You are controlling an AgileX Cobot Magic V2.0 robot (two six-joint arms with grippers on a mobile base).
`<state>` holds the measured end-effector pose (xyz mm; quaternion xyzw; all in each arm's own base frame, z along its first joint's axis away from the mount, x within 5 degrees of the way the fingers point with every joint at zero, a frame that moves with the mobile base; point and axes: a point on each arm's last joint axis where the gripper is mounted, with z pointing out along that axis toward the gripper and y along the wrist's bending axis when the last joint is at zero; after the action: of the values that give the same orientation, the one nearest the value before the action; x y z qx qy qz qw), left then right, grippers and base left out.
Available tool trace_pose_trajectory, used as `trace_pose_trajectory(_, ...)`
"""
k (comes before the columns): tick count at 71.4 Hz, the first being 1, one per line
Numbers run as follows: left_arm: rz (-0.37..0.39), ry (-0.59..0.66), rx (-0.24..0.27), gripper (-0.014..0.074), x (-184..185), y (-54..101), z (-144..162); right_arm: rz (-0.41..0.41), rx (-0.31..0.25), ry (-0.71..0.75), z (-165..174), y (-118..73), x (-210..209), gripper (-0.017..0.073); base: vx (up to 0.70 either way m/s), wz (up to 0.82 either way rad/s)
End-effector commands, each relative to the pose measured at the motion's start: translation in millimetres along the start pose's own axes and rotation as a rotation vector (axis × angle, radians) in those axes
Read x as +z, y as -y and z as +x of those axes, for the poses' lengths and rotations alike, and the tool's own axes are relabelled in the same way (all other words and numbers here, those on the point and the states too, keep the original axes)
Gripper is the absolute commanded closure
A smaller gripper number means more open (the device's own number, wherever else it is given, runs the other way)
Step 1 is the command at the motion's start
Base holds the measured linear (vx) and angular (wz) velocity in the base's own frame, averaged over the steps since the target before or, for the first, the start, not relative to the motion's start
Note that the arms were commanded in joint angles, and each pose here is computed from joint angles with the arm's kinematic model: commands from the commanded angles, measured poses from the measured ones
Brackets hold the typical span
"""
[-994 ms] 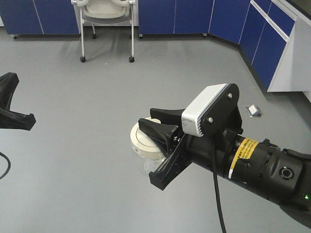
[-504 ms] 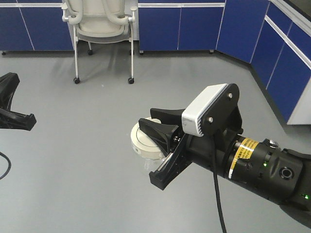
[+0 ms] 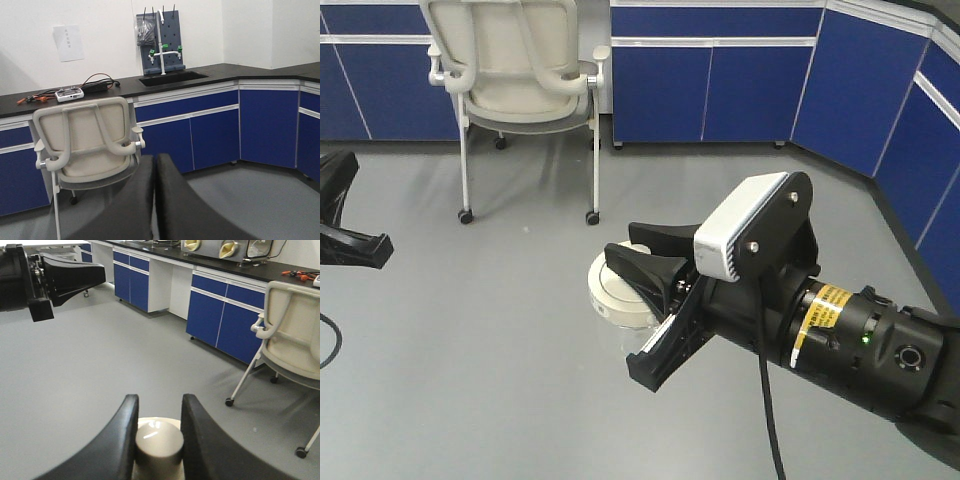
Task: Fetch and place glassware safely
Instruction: 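Hold the jar in the right gripper while the base drives away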
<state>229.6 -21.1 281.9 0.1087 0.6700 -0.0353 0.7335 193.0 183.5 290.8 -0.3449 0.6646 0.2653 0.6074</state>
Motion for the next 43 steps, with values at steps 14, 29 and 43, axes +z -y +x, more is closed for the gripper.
trace_pose_trajectory(14,-0.005,0.117,-0.010,0.0601,-0.4,-1.5,-19.3,-0.017,-0.004,0.146,-25.5,-1.1,-5.5,0.0560,0.63,0.01)
trace_pose_trajectory(29,-0.005,0.117,-0.010,0.0601,-0.4,-1.5,-19.3,-0.017,-0.004,0.145,-25.5,-1.1,-5.5,0.0560,0.55,0.01)
trace_pose_trajectory(43,-0.005,0.117,-0.010,0.0601,-0.4,-1.5,-19.3,-0.017,-0.003,0.146,-25.5,-1.0,-5.5,0.0560,0.49,-0.11)
